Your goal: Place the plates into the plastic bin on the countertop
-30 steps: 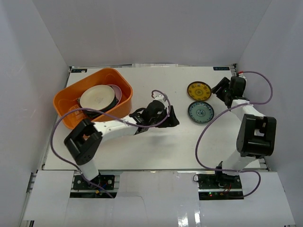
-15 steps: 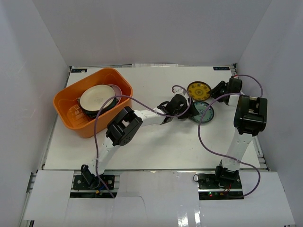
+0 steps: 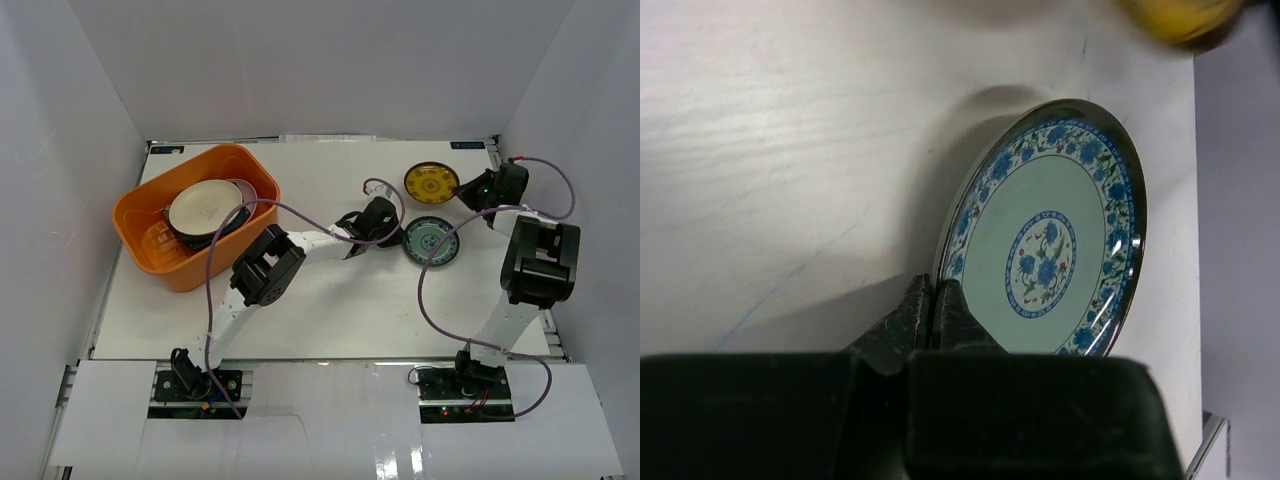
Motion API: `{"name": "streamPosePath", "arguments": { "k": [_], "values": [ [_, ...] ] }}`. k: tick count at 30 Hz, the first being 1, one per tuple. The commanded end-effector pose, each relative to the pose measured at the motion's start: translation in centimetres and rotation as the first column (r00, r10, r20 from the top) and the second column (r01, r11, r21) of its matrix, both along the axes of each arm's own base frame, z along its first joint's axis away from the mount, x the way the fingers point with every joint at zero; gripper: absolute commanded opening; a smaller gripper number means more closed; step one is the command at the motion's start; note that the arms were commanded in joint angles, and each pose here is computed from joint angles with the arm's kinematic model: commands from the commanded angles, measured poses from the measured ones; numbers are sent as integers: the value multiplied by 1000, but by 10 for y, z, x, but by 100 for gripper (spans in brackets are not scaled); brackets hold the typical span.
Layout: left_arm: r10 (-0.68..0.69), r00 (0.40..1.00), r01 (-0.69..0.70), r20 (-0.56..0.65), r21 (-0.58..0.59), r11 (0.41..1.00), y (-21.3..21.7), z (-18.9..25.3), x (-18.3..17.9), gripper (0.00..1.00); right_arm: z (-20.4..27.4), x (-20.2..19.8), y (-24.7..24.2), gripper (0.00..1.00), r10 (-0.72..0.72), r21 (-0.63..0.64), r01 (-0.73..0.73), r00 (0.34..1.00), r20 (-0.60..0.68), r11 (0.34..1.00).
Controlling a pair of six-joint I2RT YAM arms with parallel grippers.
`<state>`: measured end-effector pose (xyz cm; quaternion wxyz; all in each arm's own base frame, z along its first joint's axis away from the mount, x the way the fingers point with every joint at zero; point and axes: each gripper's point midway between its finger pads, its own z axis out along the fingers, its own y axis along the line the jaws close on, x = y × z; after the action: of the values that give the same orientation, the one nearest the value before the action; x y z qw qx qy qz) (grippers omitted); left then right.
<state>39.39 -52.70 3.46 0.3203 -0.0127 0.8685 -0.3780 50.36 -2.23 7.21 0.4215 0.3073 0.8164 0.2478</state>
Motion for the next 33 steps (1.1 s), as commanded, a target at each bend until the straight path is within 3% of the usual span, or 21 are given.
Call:
{"name": "streamPosePath", "arguments": {
  "k": [1,4,5,7,8,9,14,19,21,23,25,28,31,32,33],
  "values": [
    [11,997,-18,75,85,996,36,46,-7,0,132,8,-9,8,-34,-29,45,952,303,999],
    [8,988,-17,154,53,998,67,96,-24,0,182,-10,1,8,3,-54,18,928,373,998],
    [55,980,-61,191,26,998,97,140,-30,0,189,-17,16,8,47,-55,-29,927,372,998],
    [82,982,-82,172,-4,997,135,170,-35,0,219,-29,36,8,91,-86,-61,907,412,994],
    [144,968,-132,206,-67,989,179,218,-31,0,228,-34,65,8,142,-99,-110,896,421,989],
    [185,962,-180,201,-39,983,209,212,-35,0,243,-42,81,8,167,-112,-131,881,443,985],
    [440,839,-462,320,-9,887,369,279,-63,0,282,-66,193,8,299,-112,-281,821,487,953],
    [583,751,-633,311,86,769,475,261,-69,0,319,-94,282,8,373,-81,-395,755,539,915],
    [615,734,-665,288,122,736,497,239,-66,0,316,-96,306,8,380,-71,-408,753,538,910],
    [686,677,-730,267,129,671,535,224,-57,0,313,-106,345,8,432,-81,-462,733,525,883],
    [725,656,-754,208,154,638,554,201,-47,0,309,-120,381,8,485,-102,-512,707,515,853],
    [747,652,-758,133,152,635,562,177,-39,0,298,-128,430,8,538,-131,-552,687,489,823],
    [776,621,-780,113,187,597,575,160,-38,0,280,-129,472,8,589,-172,-582,672,449,795],
    [783,615,-782,96,206,589,577,148,-39,0,258,-125,485,8,605,-182,-590,679,417,787],
    [803,587,-800,103,228,555,585,142,-39,5,263,-124,494,8,604,-177,-594,670,431,785]
  ]
}}
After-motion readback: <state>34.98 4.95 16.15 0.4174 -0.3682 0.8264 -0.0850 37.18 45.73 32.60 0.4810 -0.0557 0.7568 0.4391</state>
